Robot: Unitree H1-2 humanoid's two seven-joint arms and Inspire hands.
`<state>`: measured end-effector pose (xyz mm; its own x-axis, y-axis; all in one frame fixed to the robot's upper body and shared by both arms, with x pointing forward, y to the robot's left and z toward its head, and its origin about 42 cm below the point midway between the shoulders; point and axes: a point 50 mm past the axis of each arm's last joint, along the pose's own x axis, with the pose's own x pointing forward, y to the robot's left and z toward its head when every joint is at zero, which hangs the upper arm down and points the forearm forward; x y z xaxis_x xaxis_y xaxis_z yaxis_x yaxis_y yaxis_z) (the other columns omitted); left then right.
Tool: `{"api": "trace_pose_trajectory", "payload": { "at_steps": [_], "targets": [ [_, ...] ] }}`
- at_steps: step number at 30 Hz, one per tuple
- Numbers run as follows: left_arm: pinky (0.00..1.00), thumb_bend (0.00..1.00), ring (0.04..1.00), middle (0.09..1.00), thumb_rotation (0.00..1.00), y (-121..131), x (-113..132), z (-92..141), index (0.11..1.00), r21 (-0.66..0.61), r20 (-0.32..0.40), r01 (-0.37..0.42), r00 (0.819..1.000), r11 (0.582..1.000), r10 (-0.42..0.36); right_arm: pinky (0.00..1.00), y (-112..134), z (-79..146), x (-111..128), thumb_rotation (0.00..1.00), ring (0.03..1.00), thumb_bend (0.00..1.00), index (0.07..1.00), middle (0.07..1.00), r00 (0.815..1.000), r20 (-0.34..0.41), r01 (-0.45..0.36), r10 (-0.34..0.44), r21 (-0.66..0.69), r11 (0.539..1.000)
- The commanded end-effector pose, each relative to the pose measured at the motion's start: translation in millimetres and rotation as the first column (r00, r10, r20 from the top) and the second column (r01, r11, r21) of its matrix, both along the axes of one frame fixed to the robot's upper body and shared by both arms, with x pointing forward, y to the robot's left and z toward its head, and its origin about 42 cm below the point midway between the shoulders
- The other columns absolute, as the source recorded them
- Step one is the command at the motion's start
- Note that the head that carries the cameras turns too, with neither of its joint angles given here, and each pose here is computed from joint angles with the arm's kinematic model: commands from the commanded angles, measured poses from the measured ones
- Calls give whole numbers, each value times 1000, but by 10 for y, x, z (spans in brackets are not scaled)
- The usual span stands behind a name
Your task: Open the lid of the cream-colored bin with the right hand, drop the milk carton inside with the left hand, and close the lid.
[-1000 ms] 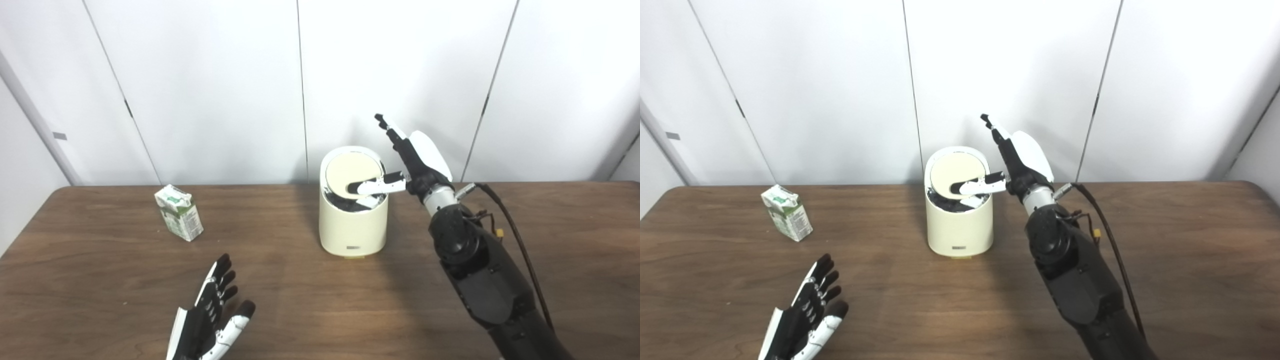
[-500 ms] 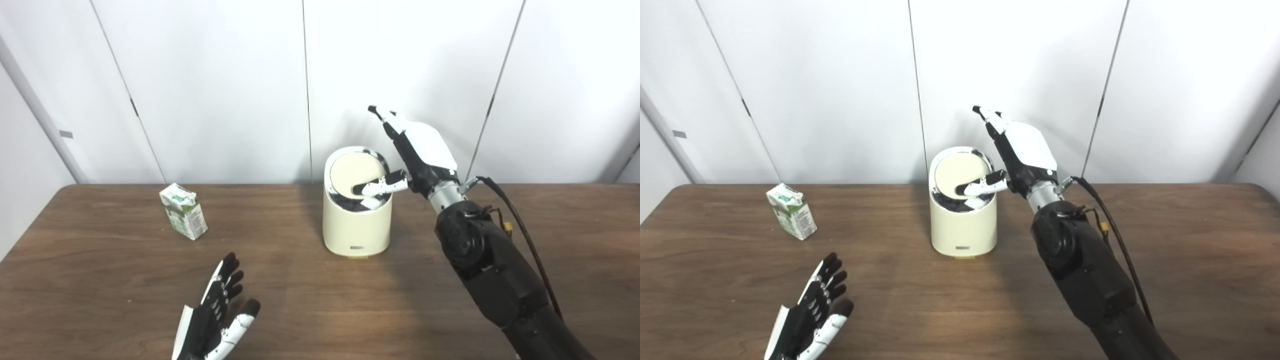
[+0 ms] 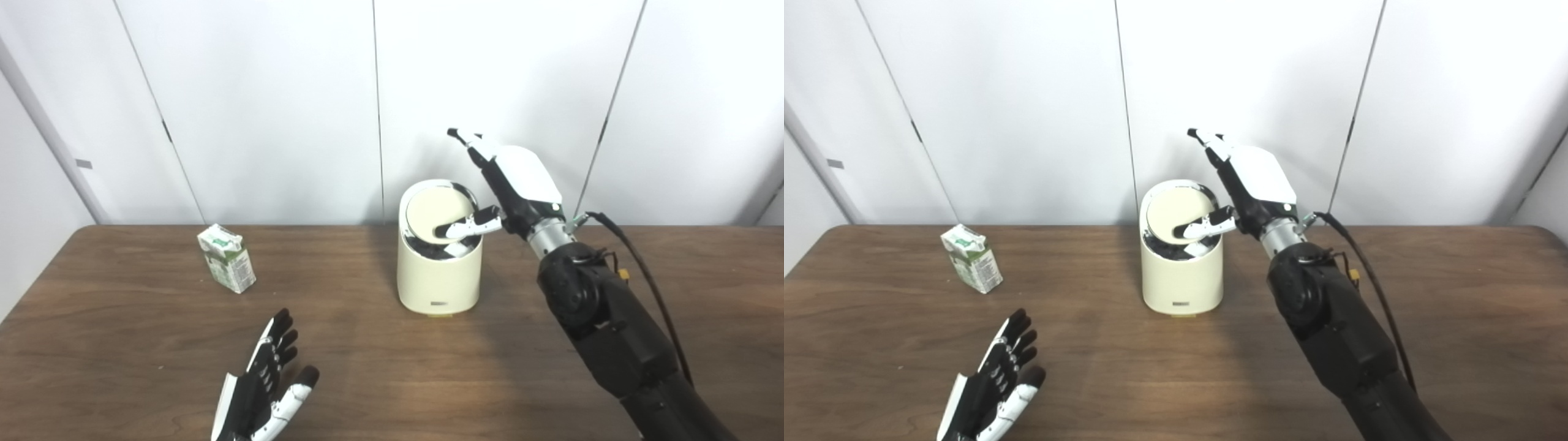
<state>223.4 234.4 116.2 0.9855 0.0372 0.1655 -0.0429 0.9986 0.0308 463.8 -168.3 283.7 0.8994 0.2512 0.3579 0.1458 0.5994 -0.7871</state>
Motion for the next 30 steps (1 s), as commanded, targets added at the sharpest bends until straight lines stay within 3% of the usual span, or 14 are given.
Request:
{"api": "trace_pose_trajectory", "payload": {
  "at_steps": [1, 2, 5, 10, 13, 22, 30],
  "targets": [
    [910, 733, 957, 981, 539, -15, -19, -8, 1000, -26, 11, 15, 1000, 1000, -15, 823, -22, 259, -27, 323, 889, 741, 923, 908, 999, 43, -17, 13, 107, 994],
    [913, 724, 959, 982, 532, -9, -19, -8, 1000, -30, 9, 19, 1000, 999, -18, 802, -43, 275, -58, 331, 885, 676, 927, 913, 999, 46, -25, 20, 130, 991],
    [909, 728, 962, 985, 533, 2, -19, -2, 1000, -38, 2, 27, 1000, 999, -27, 801, -109, 317, -164, 311, 890, 613, 924, 915, 998, 56, -38, 30, 149, 988],
    [915, 708, 968, 990, 523, 25, -12, -1, 1000, -56, 0, 35, 999, 998, -35, 791, -207, 357, -342, 329, 880, 579, 911, 909, 999, 34, -11, 6, 152, 988],
    [919, 731, 966, 988, 507, 44, -6, 6, 1000, -78, -8, 32, 999, 996, -32, 782, -271, 296, -460, 380, 873, 555, 912, 905, 1000, 5, 13, -14, 158, 987],
    [940, 762, 959, 984, 505, 71, -25, 34, 1000, -107, -14, 29, 999, 994, -30, 776, -395, 22, -781, 404, 856, 551, 898, 879, 997, -64, 43, -30, 203, 978],
    [922, 746, 957, 982, 513, 119, -32, 51, 1000, -74, -10, 30, 999, 997, -31, 767, -526, -331, -1145, 627, 852, 505, 924, 897, 983, -179, 104, -40, 365, 925]
  ]
}}
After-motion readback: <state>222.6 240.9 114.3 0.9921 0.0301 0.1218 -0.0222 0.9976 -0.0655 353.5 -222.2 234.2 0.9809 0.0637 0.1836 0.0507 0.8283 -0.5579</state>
